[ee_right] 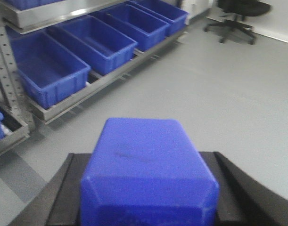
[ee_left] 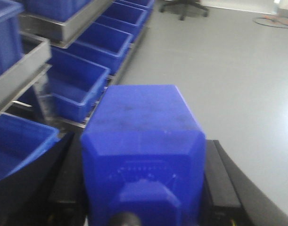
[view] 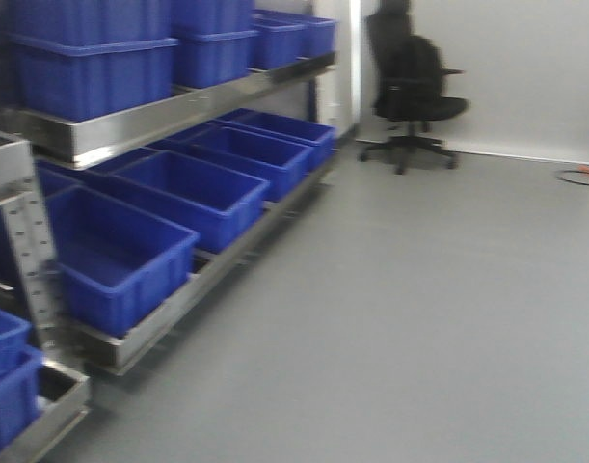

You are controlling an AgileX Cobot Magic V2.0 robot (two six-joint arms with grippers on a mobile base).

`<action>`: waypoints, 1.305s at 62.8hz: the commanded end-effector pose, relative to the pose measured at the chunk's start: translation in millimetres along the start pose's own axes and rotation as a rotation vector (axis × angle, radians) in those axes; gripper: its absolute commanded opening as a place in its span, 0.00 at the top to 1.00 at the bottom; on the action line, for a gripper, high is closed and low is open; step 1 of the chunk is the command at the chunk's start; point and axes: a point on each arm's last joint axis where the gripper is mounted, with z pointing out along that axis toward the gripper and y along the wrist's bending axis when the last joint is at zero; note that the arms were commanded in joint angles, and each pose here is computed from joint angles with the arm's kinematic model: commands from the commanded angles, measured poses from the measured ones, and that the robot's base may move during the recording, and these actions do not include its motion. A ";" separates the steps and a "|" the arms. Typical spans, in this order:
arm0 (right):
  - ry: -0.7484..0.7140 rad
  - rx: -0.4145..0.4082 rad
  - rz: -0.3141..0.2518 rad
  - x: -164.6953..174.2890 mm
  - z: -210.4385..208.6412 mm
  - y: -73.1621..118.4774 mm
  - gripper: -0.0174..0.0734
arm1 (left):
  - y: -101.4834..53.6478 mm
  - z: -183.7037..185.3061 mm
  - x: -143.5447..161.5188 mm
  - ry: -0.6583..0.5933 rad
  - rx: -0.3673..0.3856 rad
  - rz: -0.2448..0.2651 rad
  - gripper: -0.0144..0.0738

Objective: Pick and sort blue part to right shelf
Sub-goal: 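Drive the base up to the shelf of blue bins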

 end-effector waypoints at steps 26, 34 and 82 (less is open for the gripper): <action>-0.109 0.002 -0.017 -17.0 -2.9 -0.2 0.51 | -1.2 -3.0 -16.6 -0.106 0.010 -0.007 0.54; -0.109 0.002 -0.017 -17.0 -2.9 -0.2 0.51 | -1.2 -3.0 -16.6 -0.106 0.010 -0.007 0.54; -0.108 0.002 -0.017 -16.9 -2.9 -0.2 0.51 | -1.2 -3.0 -16.6 -0.106 0.010 -0.007 0.54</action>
